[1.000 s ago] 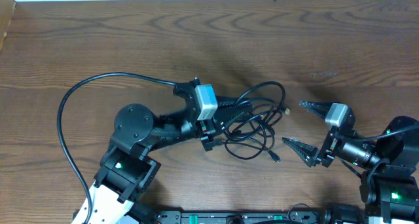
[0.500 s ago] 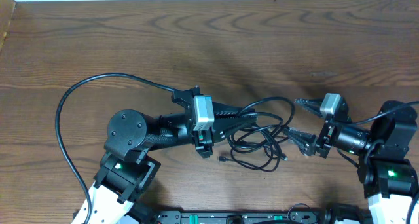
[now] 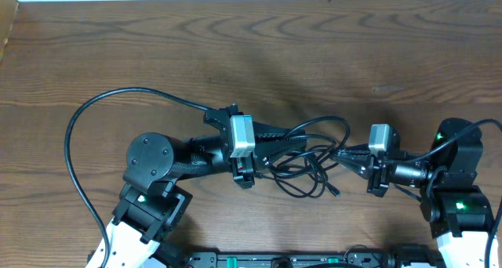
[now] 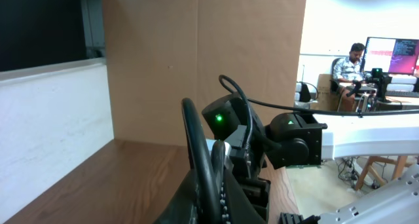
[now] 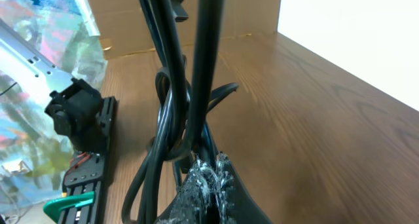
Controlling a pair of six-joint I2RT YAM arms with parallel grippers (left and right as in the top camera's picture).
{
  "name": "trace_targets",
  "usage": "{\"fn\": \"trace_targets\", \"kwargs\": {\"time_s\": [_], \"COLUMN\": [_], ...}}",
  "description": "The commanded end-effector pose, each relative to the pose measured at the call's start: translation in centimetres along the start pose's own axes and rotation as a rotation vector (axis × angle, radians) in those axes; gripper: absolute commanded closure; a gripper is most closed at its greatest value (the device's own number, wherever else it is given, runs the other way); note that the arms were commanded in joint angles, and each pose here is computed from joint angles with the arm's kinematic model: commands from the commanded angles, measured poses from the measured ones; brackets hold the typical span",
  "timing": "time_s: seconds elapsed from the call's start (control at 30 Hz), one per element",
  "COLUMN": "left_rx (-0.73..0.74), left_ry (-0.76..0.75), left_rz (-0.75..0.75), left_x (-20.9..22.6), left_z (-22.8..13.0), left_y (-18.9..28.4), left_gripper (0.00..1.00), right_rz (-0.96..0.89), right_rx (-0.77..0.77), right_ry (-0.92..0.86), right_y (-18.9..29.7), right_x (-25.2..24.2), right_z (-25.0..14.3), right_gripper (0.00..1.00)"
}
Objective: Untangle cables
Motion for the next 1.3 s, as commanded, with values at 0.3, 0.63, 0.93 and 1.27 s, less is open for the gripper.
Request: {"fn": "trace_targets", "kwargs": {"time_s": [0.3, 0.63, 0.93, 1.27], "left_rx": [0.107, 0.192, 0.218, 0.218], "left_ry": [0.101, 0.21, 0.249, 0.239], "left_rz": [0.016, 0.0, -0.063, -0.108], "left_x": [0.6, 2.0, 1.6, 0.4], "left_z": [-2.3, -5.4, -6.4, -6.4], "left_y": [0.0, -1.0, -1.6, -2.3], "left_gripper": [0.93, 0.93, 0.84, 0.75], "right_rz": [0.062, 0.071, 0.07, 0.073], "right_rx": [-0.154, -0.214, -0.214, -0.216], "right_ry": [0.127, 0.179, 0.181, 0.171], "right_y": [0.4, 1.0, 1.0, 1.0], "right_x": [0.7, 1.5, 1.5, 1.6], "right_z": [6.3, 9.1, 9.1, 9.2], "right_gripper": [0.99, 0.99, 0.99, 0.99]}}
Point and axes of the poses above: each gripper's point midway between its finger pads, its own y axis back along the fingers, its own x axis along the line the jaws close on, z = x × y, the point moved 4 cm from there along y, back along the fingers
